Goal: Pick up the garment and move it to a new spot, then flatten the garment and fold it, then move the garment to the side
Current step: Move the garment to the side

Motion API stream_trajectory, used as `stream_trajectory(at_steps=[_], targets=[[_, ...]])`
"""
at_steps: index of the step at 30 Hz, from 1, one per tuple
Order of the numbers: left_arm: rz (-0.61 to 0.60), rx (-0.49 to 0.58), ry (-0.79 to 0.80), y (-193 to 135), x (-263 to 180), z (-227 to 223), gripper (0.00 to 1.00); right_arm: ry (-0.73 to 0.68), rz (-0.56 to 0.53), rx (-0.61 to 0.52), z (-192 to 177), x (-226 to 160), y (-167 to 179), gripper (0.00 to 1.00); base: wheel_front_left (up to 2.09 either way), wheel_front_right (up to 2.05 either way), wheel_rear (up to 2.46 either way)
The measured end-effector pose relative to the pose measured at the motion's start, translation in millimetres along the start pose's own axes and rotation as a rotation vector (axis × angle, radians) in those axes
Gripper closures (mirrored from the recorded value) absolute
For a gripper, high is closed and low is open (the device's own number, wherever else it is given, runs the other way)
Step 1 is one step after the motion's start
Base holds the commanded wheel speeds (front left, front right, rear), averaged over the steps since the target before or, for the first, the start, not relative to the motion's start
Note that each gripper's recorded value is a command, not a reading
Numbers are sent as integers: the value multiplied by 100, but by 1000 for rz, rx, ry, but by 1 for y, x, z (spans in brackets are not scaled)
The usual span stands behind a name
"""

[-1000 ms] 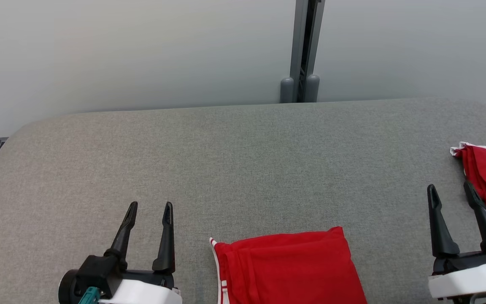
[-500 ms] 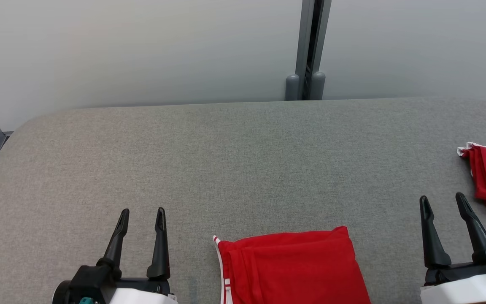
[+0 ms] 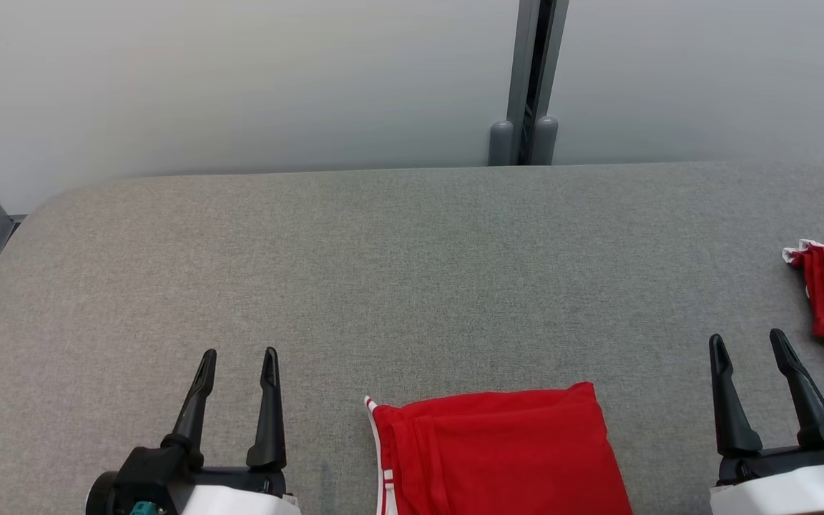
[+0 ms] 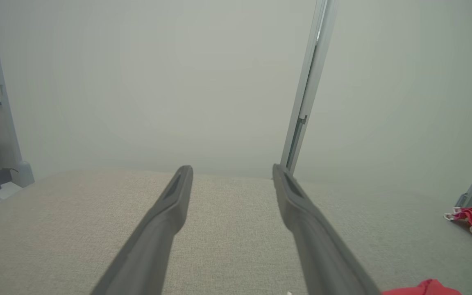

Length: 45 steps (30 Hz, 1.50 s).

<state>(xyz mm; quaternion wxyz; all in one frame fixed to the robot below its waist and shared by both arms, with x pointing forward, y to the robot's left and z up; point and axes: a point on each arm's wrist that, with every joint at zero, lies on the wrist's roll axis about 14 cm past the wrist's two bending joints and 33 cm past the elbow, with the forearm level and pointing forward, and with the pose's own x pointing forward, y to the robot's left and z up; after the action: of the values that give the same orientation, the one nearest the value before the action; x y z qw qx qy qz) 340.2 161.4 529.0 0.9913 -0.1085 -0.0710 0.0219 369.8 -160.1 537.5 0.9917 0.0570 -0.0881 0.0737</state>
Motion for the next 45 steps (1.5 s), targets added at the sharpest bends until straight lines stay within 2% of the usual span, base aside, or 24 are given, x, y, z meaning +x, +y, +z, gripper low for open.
stream_trajectory(at_steps=[11, 16, 21, 26, 32, 43, 45], targets=[[8, 6, 20, 3, 0, -6, 0, 42, 8, 14, -15, 1, 4, 0, 0, 0, 0], [16, 10, 35, 7, 2, -11, 0, 147, 29, 61, -49, -5, 15, 0, 0, 0, 0], [25, 16, 52, 10, 4, -17, 0, 244, 39, 164, -79, -12, 30, 0, 0, 0, 0], [33, 30, 60, 15, 7, -19, 0, 420, 64, 280, -121, -26, 53, 0, 0, 0, 0], [42, 38, 63, 20, 7, -20, 0, 554, 106, 308, -148, -37, 67, 0, 0, 0, 0], [49, 51, 60, 24, 4, -19, 0, 664, 141, 316, -171, -43, 77, 0, 0, 0, 0], [51, 53, 62, 25, 3, -19, 0, 675, 148, 317, -173, -43, 79, 71, 0, 0, 0]])
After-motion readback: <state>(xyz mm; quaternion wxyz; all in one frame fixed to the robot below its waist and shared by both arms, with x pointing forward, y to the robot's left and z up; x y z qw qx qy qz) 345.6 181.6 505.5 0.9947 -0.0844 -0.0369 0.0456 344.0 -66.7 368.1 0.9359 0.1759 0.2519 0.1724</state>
